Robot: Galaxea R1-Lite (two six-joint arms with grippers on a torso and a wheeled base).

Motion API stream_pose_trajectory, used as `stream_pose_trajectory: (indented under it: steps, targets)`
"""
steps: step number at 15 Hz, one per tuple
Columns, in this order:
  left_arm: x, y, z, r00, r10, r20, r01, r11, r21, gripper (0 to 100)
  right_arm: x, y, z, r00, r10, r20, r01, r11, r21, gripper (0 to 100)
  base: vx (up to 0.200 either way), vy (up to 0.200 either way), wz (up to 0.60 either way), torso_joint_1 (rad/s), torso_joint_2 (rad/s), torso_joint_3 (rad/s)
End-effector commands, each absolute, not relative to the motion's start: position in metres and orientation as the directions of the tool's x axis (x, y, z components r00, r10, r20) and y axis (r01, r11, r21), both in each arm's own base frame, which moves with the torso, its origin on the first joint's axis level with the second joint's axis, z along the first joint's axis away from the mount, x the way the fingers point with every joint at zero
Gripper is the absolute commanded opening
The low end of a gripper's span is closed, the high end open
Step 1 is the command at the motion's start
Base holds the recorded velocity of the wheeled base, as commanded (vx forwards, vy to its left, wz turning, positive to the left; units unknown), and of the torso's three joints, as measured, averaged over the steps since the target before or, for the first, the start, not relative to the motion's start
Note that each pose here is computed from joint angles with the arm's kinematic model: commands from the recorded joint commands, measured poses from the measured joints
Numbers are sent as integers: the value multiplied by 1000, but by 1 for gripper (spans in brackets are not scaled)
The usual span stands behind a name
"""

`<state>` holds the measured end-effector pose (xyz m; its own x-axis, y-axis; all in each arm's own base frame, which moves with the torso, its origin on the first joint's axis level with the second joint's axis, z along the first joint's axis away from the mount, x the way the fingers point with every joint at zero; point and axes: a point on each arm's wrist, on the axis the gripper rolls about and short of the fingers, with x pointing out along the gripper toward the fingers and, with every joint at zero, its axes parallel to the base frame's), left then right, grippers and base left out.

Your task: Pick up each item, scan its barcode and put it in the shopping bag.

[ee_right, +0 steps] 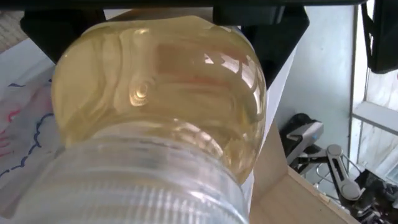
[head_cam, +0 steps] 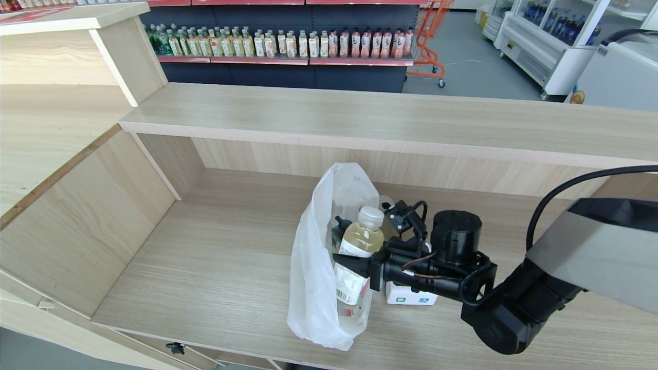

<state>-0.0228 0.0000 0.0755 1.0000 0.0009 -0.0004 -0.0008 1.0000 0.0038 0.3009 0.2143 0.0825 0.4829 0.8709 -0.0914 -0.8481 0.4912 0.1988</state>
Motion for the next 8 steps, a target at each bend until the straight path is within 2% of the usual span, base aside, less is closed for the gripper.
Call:
stream_pose_trajectory:
  steps: [1, 8]
  targets:
    - [-23, 0, 75, 1000, 2, 0, -2, 1000, 3, 100, 307, 217, 71, 485, 870, -95, -846, 494, 200, 0, 0, 0, 0, 0, 0, 0]
    - [-23, 0, 75, 1000, 2, 0, -2, 1000, 3, 100, 310, 218, 39, 487, 873, -27, -866, 487, 112, 0, 0, 0, 0, 0, 0, 0]
